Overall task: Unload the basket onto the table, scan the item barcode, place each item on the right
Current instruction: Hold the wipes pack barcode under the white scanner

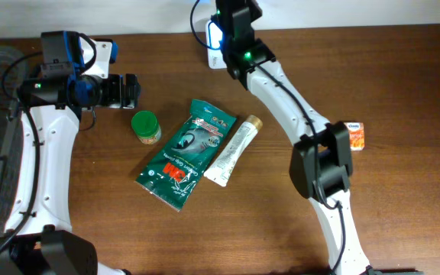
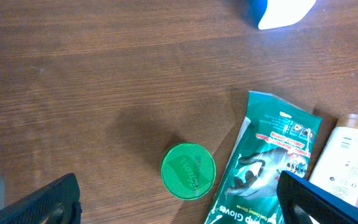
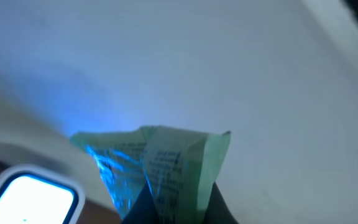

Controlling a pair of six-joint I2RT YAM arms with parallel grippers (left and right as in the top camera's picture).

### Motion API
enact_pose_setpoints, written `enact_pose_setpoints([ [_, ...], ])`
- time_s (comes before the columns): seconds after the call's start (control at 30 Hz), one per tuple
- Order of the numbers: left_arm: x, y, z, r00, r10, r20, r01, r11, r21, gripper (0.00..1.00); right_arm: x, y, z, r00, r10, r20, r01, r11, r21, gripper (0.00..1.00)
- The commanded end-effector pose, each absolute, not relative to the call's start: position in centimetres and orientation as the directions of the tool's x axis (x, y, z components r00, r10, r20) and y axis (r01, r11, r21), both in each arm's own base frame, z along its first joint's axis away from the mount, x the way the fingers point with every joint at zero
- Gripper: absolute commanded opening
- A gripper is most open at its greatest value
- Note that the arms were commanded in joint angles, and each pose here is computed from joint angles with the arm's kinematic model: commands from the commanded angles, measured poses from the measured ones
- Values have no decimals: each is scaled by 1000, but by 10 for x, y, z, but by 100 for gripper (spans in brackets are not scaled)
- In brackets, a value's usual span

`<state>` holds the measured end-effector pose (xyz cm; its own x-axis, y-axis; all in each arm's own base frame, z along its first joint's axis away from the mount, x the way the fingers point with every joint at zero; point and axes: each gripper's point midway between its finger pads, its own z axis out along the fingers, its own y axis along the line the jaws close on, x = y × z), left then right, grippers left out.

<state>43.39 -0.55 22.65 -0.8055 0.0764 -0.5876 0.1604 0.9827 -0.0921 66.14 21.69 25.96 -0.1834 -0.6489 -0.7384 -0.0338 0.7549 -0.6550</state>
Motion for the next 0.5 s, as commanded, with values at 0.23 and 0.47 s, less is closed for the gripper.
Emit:
enact_pose_setpoints([
  [0.23,434,-4,232,-795,89,-601,171,982,-82,99,678,254,205,-53,-841,-538,-172,539,-825,4],
  [0.47,434,-4,232,-795,88,-601,171,982,-82,99,663,260,250,-60,-749,-660,-120,661,-740,4],
])
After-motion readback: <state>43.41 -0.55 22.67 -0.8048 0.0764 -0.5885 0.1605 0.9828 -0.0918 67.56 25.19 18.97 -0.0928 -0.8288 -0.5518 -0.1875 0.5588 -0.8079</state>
